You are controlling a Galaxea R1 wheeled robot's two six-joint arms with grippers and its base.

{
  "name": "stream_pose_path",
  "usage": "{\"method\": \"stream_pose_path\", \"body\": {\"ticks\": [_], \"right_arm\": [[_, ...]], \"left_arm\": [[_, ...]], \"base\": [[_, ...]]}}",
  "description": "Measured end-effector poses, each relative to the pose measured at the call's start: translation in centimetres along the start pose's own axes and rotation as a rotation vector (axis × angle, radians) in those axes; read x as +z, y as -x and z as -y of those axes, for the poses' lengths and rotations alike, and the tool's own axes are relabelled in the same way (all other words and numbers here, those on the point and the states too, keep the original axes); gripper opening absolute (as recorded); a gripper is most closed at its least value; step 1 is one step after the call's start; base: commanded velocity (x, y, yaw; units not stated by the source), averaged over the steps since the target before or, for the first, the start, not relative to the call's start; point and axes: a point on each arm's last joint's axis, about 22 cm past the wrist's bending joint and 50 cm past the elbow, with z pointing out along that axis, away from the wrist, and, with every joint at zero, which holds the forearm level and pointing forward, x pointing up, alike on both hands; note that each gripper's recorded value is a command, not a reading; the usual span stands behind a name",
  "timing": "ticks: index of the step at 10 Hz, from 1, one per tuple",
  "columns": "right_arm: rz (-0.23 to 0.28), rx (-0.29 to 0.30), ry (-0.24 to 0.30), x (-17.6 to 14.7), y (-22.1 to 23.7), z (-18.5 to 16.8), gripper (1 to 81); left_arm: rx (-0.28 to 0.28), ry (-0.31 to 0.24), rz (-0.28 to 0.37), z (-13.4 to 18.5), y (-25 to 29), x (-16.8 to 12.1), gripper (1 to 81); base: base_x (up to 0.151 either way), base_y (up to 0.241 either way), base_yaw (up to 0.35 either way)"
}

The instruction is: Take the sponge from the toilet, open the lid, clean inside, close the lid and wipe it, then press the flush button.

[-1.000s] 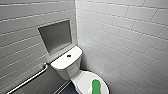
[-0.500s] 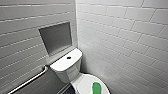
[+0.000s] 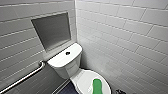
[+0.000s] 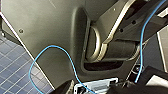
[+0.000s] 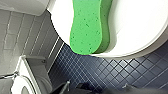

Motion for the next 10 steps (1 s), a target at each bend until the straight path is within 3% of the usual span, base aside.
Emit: {"method": "stream_pose_path", "body": {"ticks": [4,7,10], "right_arm": [[-0.038,-0.032,0.007,-0.3,-6.7,0.1,81.1],[-0.048,-0.021,0.030,3.5,-8.7,-0.6,81.1],[-0.061,0.017,0.051,5.7,-11.2,-0.3,81.1]], "left_arm": [[0.016,0.006,-0.032,0.9,-3.2,2.9,81.1],[0.033,0.010,-0.066,1.8,-5.9,5.2,81.1],[0.028,0.027,-0.057,1.3,-5.6,5.3,81.1]], "base": [[0.000,0.000,0.000],[0.000,0.000,0.000],[0.000,0.000,0.000]]}}
